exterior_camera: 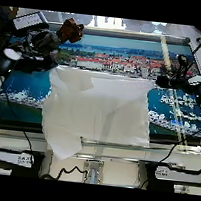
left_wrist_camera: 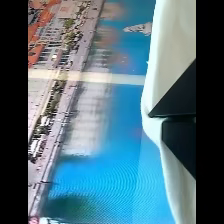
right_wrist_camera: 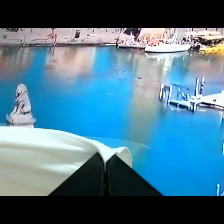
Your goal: Fold the shirts.
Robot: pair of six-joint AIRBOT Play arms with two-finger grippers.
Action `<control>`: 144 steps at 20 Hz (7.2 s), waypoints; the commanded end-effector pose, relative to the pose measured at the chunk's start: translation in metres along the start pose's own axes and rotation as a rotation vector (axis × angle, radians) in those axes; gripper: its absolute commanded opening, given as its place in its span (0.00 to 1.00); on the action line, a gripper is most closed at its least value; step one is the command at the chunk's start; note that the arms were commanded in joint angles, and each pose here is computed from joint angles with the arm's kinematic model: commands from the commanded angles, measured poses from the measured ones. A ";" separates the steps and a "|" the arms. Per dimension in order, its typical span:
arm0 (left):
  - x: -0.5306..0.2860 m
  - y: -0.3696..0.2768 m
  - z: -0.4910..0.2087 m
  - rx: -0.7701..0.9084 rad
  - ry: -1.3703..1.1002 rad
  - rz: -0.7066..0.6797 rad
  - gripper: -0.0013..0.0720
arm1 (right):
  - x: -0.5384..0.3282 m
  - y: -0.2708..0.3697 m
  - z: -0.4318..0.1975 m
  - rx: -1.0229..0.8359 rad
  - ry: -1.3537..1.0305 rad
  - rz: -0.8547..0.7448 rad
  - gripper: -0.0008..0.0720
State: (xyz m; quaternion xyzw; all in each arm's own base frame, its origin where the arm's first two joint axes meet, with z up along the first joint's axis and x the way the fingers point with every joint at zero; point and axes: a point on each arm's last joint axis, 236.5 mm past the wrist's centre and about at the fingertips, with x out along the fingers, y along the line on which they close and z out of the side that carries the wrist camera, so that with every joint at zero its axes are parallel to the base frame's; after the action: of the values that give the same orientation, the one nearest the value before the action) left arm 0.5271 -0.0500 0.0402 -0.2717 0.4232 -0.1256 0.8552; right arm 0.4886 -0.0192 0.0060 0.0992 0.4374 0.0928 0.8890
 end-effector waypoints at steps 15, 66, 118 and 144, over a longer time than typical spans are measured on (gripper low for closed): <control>0.045 -0.020 0.067 -0.120 -0.049 -0.110 0.88 | 0.028 -0.003 0.083 0.091 -0.140 0.059 0.63; -0.103 0.147 -0.222 -0.395 0.252 0.250 0.66 | -0.038 0.039 -0.230 0.443 0.373 0.367 0.61; -0.052 0.098 -0.263 -0.384 0.449 0.117 0.05 | -0.037 0.042 -0.284 0.435 0.641 0.174 0.06; -0.361 -0.264 -0.031 0.635 -0.392 -0.355 0.04 | -0.449 0.148 0.057 -0.603 -0.709 -0.312 0.04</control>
State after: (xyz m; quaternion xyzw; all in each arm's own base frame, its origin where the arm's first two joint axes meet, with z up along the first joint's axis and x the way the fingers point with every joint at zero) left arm 0.3437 -0.0993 0.3604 -0.1418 0.2091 -0.3427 0.9048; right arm 0.3224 0.0299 0.3623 -0.1038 0.1325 0.1664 0.9716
